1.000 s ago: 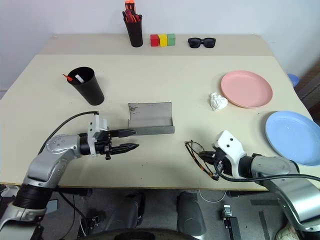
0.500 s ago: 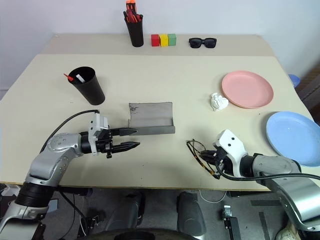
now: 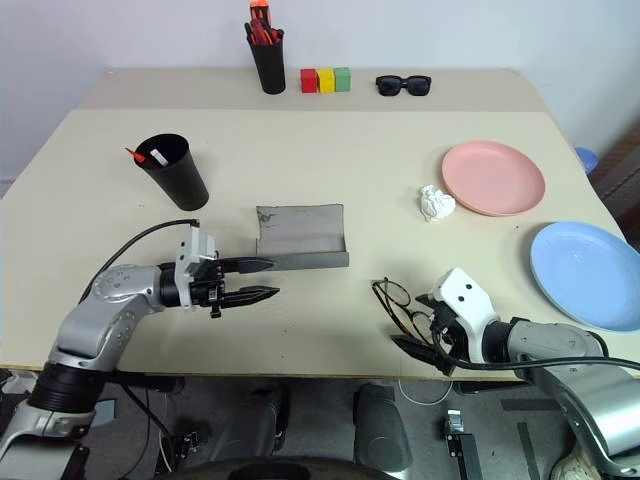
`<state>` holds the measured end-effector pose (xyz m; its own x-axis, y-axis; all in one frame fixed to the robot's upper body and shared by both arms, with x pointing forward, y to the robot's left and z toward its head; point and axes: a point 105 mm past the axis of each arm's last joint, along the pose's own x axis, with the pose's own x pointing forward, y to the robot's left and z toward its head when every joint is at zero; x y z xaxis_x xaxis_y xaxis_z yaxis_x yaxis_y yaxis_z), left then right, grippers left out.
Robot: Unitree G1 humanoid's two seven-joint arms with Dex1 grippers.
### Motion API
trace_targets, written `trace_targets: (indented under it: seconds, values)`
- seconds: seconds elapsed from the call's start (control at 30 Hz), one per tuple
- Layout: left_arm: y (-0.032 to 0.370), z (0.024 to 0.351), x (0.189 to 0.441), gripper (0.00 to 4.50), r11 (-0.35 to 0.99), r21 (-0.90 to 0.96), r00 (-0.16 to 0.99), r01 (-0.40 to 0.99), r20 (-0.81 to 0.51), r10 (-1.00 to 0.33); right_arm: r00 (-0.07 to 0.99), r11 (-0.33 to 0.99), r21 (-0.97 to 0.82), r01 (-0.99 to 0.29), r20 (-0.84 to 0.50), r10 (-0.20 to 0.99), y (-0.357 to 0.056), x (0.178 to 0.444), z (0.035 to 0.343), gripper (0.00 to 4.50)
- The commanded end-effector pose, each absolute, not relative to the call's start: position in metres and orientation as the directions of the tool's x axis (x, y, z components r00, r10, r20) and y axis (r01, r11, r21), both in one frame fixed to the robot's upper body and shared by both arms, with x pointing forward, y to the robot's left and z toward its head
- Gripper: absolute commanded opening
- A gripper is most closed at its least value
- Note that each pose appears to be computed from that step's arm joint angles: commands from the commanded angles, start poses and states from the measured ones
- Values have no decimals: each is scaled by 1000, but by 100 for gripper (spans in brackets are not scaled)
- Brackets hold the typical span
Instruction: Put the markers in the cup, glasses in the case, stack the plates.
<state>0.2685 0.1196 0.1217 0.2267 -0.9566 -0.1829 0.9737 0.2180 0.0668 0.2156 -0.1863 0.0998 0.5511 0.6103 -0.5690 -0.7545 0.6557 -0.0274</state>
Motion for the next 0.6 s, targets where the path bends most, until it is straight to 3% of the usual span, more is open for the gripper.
trace_targets:
  seconds: [0.03,0.47,0.6]
  values:
    - [118,132,259,253,136,109,154,985,-180,-971,570,646,-65,-761,-541,618,-184,218,111,443]
    - [128,122,230,253,-104,136,-58,985,-306,-950,553,632,-52,-773,-544,631,-180,223,107,443]
    - [126,123,234,253,-111,148,-61,983,-307,-950,547,631,-52,-774,-555,626,-181,222,104,309]
